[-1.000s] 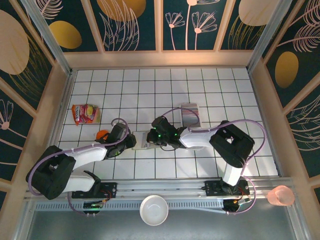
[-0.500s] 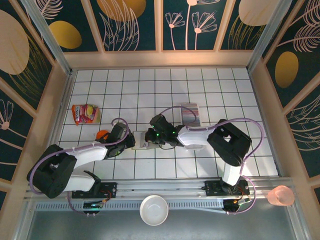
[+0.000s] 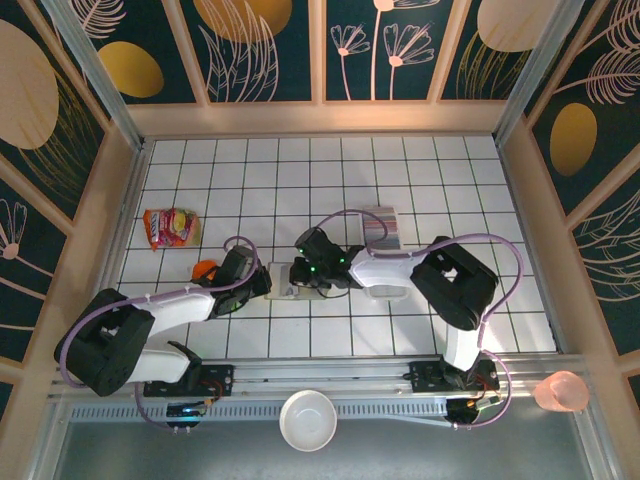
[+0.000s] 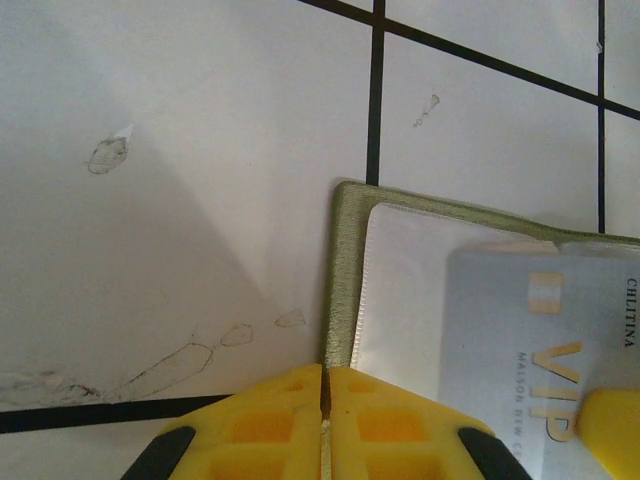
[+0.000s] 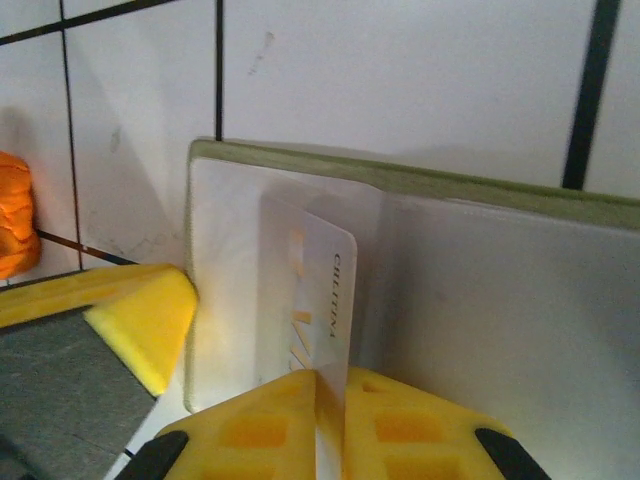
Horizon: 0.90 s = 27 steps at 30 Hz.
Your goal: Put the credit cards into the card holder
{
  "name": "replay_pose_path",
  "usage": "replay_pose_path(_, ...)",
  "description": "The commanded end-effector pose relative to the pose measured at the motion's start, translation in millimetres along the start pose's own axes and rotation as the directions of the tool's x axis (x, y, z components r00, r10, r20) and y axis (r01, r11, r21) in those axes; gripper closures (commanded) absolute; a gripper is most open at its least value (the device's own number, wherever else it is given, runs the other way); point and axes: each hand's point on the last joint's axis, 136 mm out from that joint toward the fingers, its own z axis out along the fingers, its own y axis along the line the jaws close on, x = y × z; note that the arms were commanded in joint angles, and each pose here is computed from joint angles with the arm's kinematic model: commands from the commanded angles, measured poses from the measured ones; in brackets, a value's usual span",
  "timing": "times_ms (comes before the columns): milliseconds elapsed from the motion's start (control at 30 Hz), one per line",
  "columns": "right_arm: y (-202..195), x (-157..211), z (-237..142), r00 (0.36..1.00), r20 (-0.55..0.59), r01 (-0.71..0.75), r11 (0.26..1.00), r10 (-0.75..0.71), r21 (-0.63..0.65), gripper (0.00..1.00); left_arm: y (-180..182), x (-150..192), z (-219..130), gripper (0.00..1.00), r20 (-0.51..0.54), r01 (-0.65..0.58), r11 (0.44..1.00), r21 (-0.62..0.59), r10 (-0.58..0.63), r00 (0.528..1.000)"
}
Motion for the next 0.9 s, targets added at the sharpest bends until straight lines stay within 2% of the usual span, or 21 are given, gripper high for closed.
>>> replay_pose_path(0,-3,7,8,0.999,-0.027,0.035,0.998,-0.034,0.047,0.88,0,12,2,0.92,-0.045,-0.009,1.000,0.025,0.010,0.999)
replay_pose_path(400,2,10,10,0.998,-0.034,0.050,0.996,-0.048,0.068,0.86,1,16,3,0.93,-0.054,-0.003,1.000,0.031,0.005,0.999)
replay_pose_path(633,-2,4,4,0.998,-0.010,0.062,0.992,-0.062,0.108,0.78,3,17,1,0.93,-0.049,-0.004,1.000,0.028,0.005,0.999)
replay_pose_path(800,-5,3,2,0.998,-0.007,0.069,0.989,-0.068,0.128,0.77,3,17,0,0.93,-0.049,-0.003,1.000,0.031,0.005,0.999)
replay_pose_path(867,-6,3,2,0.997,-0.010,0.079,0.988,-0.078,0.136,0.70,2,18,0,0.93,-0.051,-0.002,0.999,0.034,0.004,0.999)
